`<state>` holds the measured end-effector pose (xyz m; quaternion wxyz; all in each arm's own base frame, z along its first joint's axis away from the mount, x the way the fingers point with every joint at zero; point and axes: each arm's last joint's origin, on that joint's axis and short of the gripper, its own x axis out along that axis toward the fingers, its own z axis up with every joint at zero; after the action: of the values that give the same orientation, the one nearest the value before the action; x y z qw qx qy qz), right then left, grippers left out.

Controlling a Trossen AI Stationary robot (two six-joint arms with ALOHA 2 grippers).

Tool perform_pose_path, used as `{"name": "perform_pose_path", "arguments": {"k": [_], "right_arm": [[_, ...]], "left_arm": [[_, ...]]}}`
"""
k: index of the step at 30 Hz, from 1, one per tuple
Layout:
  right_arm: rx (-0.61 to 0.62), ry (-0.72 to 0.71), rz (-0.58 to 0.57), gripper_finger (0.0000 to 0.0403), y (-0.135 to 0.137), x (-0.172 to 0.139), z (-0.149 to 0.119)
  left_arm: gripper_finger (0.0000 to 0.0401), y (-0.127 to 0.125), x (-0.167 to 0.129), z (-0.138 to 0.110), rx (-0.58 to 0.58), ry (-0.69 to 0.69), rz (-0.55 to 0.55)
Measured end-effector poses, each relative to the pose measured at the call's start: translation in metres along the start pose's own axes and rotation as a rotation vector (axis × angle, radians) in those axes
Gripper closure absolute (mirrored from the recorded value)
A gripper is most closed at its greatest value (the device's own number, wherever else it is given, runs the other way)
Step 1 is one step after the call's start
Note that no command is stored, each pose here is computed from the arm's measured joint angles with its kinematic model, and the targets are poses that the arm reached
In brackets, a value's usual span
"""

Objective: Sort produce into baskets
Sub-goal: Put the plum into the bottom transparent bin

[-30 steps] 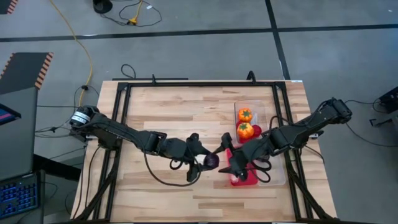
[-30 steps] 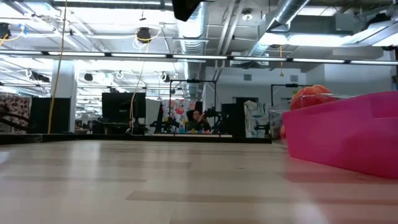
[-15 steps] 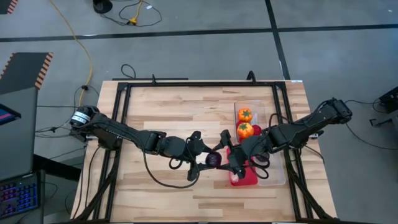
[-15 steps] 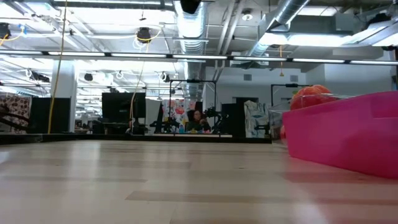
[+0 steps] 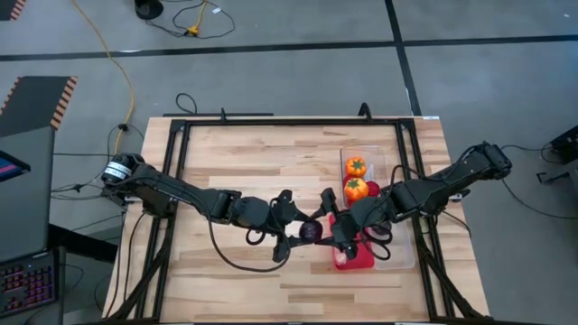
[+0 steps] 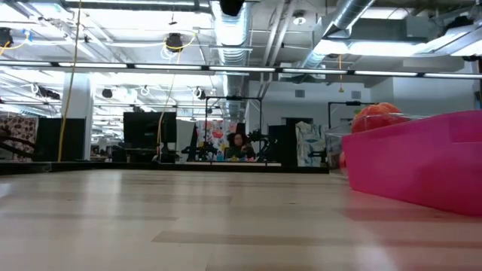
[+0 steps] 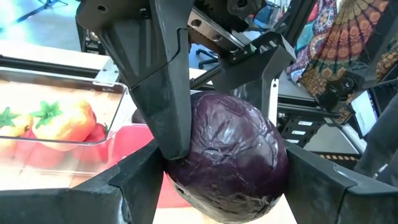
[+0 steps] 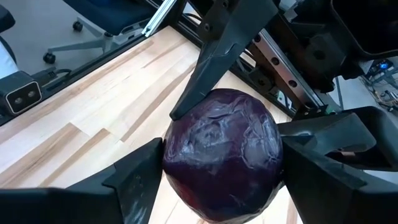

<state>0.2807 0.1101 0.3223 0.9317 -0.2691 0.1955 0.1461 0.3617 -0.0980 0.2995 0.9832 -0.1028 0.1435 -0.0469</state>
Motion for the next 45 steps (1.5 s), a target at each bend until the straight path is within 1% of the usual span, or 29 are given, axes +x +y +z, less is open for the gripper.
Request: {"name": "perform_pose_path", "arguments": {"k": [6, 10, 13, 18, 22, 24, 28, 31, 34, 36, 39, 41, 45], "right_arm": [[-0.004, 0.002, 0.001, 0.0074, 0.000, 0.000, 0.000], [0.004, 0.002, 0.001, 0.0074, 0.000, 0.000, 0.000], [0.007, 0.000, 0.001, 0.0074, 0.000, 0.000, 0.000], [0.010, 0.002, 0.002, 0.0074, 0.000, 0.000, 0.000], [0.009, 0.010, 0.003, 0.0074, 0.001, 0.001, -0.001], [0.007, 0.017, 0.004, 0.0074, 0.001, 0.001, -0.002], [0.017, 0.034, 0.012, 0.0074, 0.002, 0.001, -0.003], [0.045, 0.094, 0.024, 0.0074, 0.002, -0.002, -0.005], [0.081, 0.169, -0.006, 0.0074, 0.000, -0.007, -0.005], [0.119, 0.225, -0.006, 0.0074, -0.001, -0.011, -0.007], [0.198, 0.324, 0.013, 0.0074, 0.001, -0.016, -0.013], [0.260, 0.405, 0.020, 0.0074, 0.003, -0.019, -0.020], [0.402, 0.566, 0.008, 0.0074, 0.008, -0.026, -0.033]], "left_arm": [[0.0137, 0.001, 0.000, 0.000, 0.000, -0.005, 0.018], [0.0136, 0.002, 0.000, 0.000, -0.006, 0.004, -0.009], [0.0135, 0.002, 0.000, 0.000, 0.010, 0.005, -0.015], [0.0112, 0.005, 0.001, 0.001, -0.010, 0.005, -0.009], [0.0089, 0.010, 0.001, 0.003, -0.050, -0.004, 0.007], [0.0084, 0.013, 0.002, 0.003, -0.044, 0.012, -0.004], [0.0082, 0.017, -0.002, 0.002, 0.005, 0.067, -0.031], [0.0081, 0.022, -0.005, 0.000, 0.007, 0.113, -0.012], [0.0081, 0.027, -0.010, 0.001, 0.012, 0.143, 0.007], [0.0081, 0.030, -0.014, 0.003, 0.027, 0.157, 0.018], [0.0081, 0.034, -0.024, 0.006, 0.078, 0.184, 0.036], [0.0081, 0.035, -0.034, 0.011, 0.135, 0.190, 0.057], [0.0081, 0.035, -0.065, 0.028, 0.227, 0.156, 0.125]]}}
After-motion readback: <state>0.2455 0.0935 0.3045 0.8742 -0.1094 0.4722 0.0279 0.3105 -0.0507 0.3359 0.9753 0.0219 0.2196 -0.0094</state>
